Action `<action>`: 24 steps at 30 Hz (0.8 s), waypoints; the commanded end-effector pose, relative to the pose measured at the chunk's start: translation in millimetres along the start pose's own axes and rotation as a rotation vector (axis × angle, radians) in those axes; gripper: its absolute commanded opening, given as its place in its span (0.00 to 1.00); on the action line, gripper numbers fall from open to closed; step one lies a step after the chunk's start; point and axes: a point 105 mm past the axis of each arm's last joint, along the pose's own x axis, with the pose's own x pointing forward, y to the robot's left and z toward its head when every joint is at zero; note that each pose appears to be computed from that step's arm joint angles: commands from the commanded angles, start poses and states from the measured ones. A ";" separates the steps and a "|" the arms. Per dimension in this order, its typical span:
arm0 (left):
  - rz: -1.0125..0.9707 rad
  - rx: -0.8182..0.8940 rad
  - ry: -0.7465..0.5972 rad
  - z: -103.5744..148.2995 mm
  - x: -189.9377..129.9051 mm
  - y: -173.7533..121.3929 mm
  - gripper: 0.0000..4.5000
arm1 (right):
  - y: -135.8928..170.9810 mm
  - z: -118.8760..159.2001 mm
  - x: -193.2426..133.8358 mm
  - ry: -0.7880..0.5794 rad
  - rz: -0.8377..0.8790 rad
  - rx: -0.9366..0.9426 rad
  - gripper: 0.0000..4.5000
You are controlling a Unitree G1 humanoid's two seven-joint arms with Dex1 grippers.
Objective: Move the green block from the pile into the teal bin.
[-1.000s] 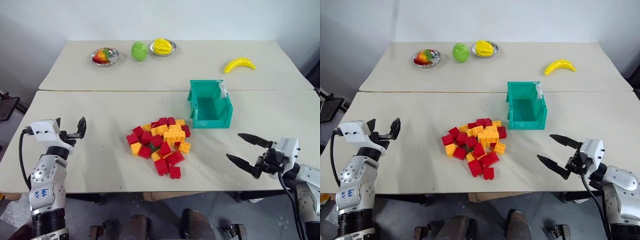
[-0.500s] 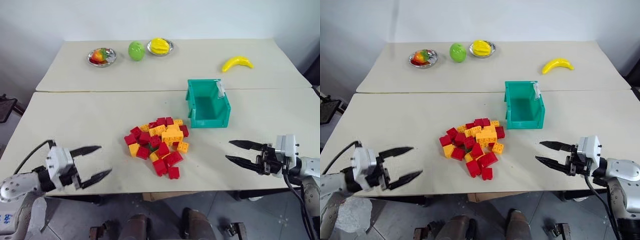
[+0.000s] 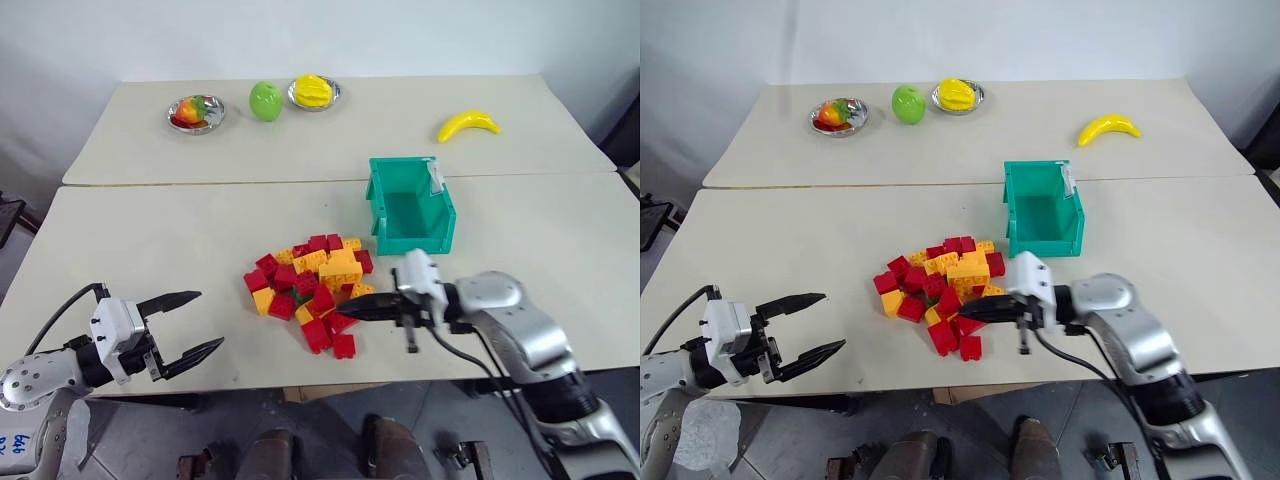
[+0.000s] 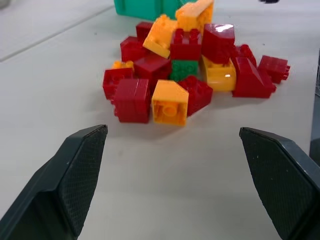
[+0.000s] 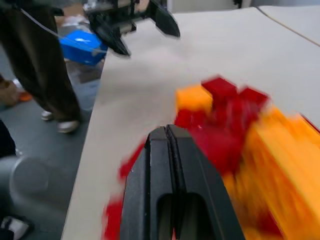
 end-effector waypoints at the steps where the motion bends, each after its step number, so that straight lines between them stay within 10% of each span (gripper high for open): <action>1: 0.002 0.010 -0.025 5.6 3.0 -1.5 1.00 | -13.9 -4.6 31.8 0.081 -0.018 0.013 0.00; 13: 0.064 0.025 -0.049 9.0 9.8 7.3 1.00 | -102.5 -12.8 17.9 0.189 -0.334 -0.106 0.00; 24: 0.068 0.018 -0.062 8.7 16.4 10.4 1.00 | -55.2 -20.3 27.3 0.266 -0.112 -0.184 0.00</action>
